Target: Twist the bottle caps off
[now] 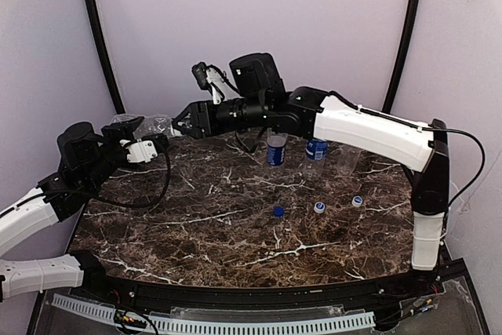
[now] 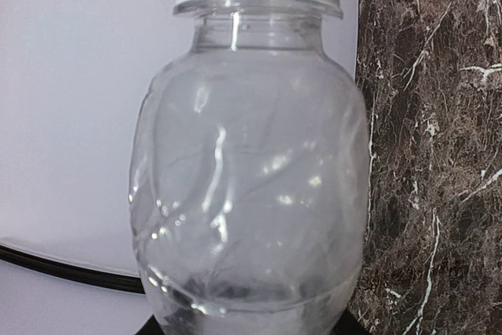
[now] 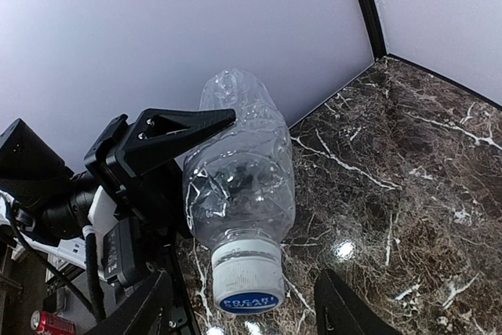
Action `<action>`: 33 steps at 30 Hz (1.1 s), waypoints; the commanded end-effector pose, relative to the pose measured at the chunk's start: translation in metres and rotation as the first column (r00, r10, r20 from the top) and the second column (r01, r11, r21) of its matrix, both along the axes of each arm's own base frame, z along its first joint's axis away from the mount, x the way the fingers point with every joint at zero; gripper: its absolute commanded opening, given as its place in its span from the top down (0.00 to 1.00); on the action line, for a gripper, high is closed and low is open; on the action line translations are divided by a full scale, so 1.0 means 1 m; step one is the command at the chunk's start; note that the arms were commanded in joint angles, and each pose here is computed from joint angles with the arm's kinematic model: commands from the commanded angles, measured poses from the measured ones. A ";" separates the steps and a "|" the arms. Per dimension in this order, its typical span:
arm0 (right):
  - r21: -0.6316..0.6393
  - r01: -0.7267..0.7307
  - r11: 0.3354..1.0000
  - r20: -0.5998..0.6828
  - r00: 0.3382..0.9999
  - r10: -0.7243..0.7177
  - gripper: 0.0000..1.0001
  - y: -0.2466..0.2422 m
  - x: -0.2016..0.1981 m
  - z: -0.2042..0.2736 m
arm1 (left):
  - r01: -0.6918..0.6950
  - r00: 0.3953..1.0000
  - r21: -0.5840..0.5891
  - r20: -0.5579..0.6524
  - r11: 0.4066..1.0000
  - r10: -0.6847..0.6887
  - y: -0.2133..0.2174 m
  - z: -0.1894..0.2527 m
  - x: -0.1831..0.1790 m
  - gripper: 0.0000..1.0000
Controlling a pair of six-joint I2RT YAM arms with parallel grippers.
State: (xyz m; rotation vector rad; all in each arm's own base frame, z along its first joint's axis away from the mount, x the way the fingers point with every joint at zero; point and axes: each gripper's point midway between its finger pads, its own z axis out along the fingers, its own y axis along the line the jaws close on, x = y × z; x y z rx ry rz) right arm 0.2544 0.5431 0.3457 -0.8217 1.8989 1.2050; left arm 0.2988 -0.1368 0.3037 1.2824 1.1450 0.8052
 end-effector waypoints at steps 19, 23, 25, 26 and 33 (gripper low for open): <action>0.009 -0.105 0.994 -0.018 0.994 0.105 0.97 0.012 -0.005 -0.013 | 0.016 1.000 -0.023 -0.009 1.000 -0.016 -0.005 -0.001 -0.002 0.80; -0.034 -0.236 0.971 0.169 0.956 0.238 1.00 0.005 -0.025 -0.003 | 0.156 0.959 -0.067 -0.229 0.986 -0.167 -0.024 -0.027 -0.026 0.81; -0.120 -0.324 0.939 0.362 0.866 0.345 1.00 -0.003 -0.048 -0.002 | 0.275 0.855 -0.124 -0.422 0.953 -0.301 -0.040 -0.052 -0.058 0.83; -0.181 -0.374 0.910 0.457 0.787 0.414 1.00 -0.006 -0.064 -0.006 | 0.283 0.780 -0.145 -0.541 0.948 -0.316 -0.039 -0.074 -0.077 0.83; -0.550 -0.425 0.719 0.681 0.270 0.681 1.00 -0.023 -0.128 -0.037 | 0.368 0.295 -0.480 -0.752 0.796 -0.589 -0.066 -0.087 -0.179 0.84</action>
